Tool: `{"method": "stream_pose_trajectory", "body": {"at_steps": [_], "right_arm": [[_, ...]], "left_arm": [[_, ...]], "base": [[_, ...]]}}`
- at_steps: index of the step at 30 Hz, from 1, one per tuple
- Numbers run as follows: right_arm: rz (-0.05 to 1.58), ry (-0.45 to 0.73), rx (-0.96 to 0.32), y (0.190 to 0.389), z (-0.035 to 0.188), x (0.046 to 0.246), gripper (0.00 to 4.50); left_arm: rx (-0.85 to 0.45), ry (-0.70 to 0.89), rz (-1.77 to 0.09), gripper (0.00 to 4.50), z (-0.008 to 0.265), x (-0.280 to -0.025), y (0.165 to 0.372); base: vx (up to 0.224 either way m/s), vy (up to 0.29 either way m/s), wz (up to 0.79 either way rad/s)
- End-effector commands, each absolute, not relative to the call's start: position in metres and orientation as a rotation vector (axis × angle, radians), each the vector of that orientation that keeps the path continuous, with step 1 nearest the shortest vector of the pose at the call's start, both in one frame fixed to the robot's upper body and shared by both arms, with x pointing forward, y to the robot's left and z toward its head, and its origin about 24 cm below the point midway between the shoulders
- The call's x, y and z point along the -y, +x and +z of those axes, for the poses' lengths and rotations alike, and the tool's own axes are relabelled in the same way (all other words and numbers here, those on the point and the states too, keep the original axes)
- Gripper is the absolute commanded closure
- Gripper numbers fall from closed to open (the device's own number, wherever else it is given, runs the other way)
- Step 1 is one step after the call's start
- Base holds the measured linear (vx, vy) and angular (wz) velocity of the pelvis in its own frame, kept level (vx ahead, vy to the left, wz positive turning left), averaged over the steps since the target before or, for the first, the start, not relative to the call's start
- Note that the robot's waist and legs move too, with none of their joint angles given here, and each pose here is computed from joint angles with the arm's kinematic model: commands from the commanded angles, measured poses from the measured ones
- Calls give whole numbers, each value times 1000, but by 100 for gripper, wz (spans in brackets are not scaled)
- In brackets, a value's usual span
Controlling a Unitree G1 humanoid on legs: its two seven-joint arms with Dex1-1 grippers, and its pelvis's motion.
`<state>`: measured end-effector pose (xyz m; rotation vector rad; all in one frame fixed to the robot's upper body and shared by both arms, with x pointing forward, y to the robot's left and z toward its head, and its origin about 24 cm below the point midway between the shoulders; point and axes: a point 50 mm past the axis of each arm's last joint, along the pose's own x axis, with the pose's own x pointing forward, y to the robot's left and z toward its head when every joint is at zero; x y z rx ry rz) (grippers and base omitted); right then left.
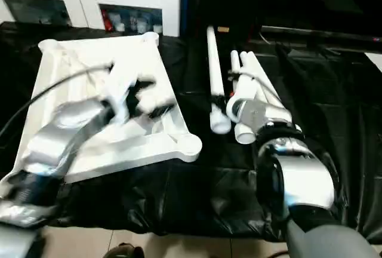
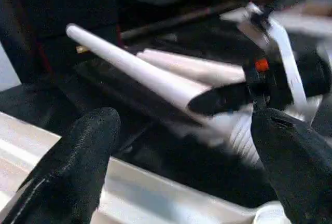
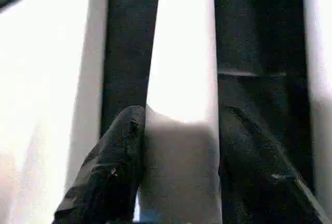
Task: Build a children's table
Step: Pick table leg
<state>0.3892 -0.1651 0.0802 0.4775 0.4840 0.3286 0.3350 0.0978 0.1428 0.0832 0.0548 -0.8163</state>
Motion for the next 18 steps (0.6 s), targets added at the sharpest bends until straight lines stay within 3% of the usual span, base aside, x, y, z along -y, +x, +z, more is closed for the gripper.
{"method": "stream_pose_trajectory", "body": {"at_steps": [1,7,15,18], "right_arm": [[444,528,-351,388,95,166,264],[816,635,-119,348,112,161,264],[1065,677,-47,306,119,159,265],[1087,673,-46,300,121,159,265]], "left_arm": [[-104,-13,-822,0,145,-94,337],[-93,-299,-930,0,158,-71,332],[-115,-597,-1038,0,179,-53,328],[-99,-641,-1054,0,186,-52,328]], "base": [[0,0,0],[0,0,0],[0,0,0],[0,0,0]]}}
